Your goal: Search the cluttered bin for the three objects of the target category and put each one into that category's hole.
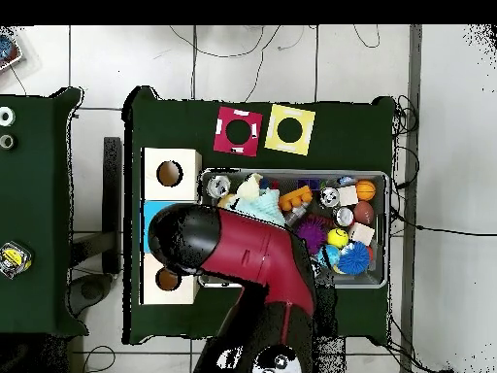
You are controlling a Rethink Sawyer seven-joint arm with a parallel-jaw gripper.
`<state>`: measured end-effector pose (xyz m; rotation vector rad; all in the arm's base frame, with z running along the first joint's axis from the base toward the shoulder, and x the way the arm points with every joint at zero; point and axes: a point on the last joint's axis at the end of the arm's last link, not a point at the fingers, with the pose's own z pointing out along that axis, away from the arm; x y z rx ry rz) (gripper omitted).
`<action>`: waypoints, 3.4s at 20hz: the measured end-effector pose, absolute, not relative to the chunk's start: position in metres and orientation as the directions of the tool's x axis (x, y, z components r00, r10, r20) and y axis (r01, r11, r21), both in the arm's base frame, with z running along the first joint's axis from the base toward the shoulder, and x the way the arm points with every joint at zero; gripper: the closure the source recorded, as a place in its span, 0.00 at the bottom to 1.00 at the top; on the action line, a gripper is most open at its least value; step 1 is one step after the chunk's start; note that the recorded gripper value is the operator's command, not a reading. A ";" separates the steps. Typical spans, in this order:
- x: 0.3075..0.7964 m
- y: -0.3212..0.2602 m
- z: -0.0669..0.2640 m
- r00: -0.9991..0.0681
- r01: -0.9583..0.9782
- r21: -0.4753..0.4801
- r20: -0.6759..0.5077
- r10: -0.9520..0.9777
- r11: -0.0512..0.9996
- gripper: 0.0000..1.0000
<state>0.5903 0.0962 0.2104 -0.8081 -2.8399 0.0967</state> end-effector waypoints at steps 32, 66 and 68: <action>0.587 0.214 0.196 -0.763 0.627 -0.068 0.149 0.629 0.776 1.00; 0.589 0.211 0.149 -0.761 0.634 -0.085 0.111 0.640 0.769 1.00; 0.589 0.211 0.146 -0.760 0.635 -0.085 0.108 0.641 0.768 1.00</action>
